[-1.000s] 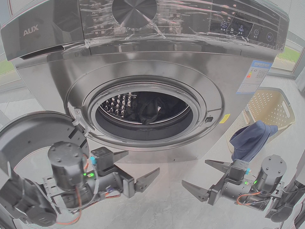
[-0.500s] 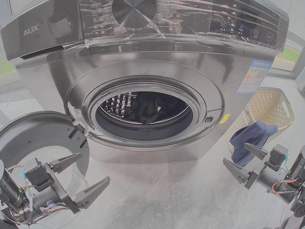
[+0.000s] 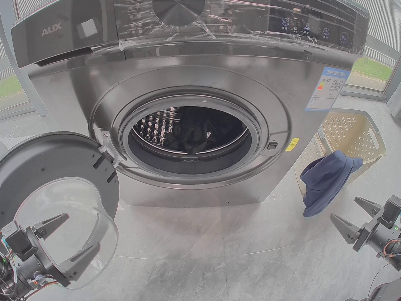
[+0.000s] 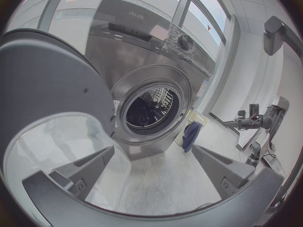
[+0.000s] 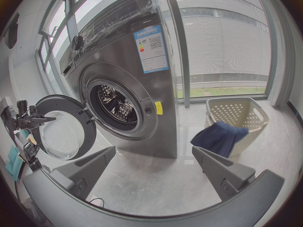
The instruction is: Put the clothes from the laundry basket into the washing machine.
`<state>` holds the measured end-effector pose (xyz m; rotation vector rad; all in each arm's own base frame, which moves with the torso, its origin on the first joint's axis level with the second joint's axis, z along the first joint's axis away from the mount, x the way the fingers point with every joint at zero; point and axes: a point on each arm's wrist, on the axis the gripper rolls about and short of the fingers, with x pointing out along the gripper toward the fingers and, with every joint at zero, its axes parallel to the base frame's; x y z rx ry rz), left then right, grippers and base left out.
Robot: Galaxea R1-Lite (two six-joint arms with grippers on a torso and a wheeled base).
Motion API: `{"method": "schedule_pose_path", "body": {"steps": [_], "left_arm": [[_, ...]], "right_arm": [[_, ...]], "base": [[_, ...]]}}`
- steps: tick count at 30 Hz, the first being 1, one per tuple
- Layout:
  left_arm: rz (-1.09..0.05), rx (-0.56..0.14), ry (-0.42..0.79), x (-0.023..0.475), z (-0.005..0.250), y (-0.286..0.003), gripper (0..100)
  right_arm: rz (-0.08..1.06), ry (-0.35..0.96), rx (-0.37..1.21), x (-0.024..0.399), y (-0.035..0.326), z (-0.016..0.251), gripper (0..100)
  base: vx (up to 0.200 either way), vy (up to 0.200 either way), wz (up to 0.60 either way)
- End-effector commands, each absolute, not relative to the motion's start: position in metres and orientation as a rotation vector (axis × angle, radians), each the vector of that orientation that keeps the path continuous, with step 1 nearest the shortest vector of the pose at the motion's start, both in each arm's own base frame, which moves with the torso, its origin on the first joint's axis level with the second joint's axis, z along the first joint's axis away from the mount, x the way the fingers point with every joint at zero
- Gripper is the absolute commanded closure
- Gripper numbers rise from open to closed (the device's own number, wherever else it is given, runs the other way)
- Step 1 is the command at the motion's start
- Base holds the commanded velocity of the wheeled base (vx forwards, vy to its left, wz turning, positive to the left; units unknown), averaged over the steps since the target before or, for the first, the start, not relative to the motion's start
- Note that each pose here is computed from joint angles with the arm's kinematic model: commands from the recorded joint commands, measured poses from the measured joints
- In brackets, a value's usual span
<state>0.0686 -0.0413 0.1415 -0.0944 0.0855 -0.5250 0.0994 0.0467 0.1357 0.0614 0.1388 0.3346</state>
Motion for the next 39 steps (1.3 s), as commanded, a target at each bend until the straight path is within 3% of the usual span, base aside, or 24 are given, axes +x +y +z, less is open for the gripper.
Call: {"method": "schedule_pose_path", "body": {"steps": [1, 8, 12, 16, 23, 28, 33, 36, 39], "left_arm": [[-0.443, -0.111, 0.001, 0.046, 0.14, -0.022, 0], [-0.338, -0.115, -0.021, 0.022, 0.127, -0.008, 0], [-0.327, -0.119, -0.046, 0.006, 0.117, -0.002, 0], [-0.293, -0.136, 0.02, -0.012, 0.092, 0.002, 0], [-0.265, -0.124, -0.028, -0.015, 0.092, 0.001, 0], [-0.139, -0.072, -0.023, -0.016, 0.089, -0.001, 0], [-0.097, -0.03, -0.043, -0.022, 0.082, -0.003, 0], [0.043, -0.003, 0.008, -0.022, 0.076, 0.001, 0], [0.017, 0.02, 0.028, -0.023, 0.075, 0.0, 0]], "right_arm": [[0.255, 0.055, 0.088, 0.072, 0.026, 0.14, 0], [0.149, 0.058, 0.082, 0.04, 0.008, 0.127, 0], [0.107, -0.045, 0.048, 0.017, 0.001, 0.128, 0], [0.03, -0.07, 0.022, -0.016, -0.005, 0.103, 0], [0.016, -0.061, 0.013, -0.018, -0.005, 0.104, 0], [-0.118, -0.026, 0.001, -0.019, -0.002, 0.086, 0], [-0.064, -0.065, 0.019, -0.023, -0.001, 0.082, 0], [-0.073, -0.046, 0.011, -0.023, -0.001, 0.081, 0], [-0.009, -0.002, 0.008, -0.022, 0.0, 0.077, 0]], "base": [[-0.2, 0.0, 0.0], [-0.2, 0.0, 0.0], [-0.2, 0.0, 0.0], [-0.1, 0.0, 0.0], [0.0, 0.0, 0.0], [0.0, 0.0, 0.0], [0.0, 0.0, 0.0], [0.0, 0.0, 0.0], [0.0, 0.0, 0.0]]}}
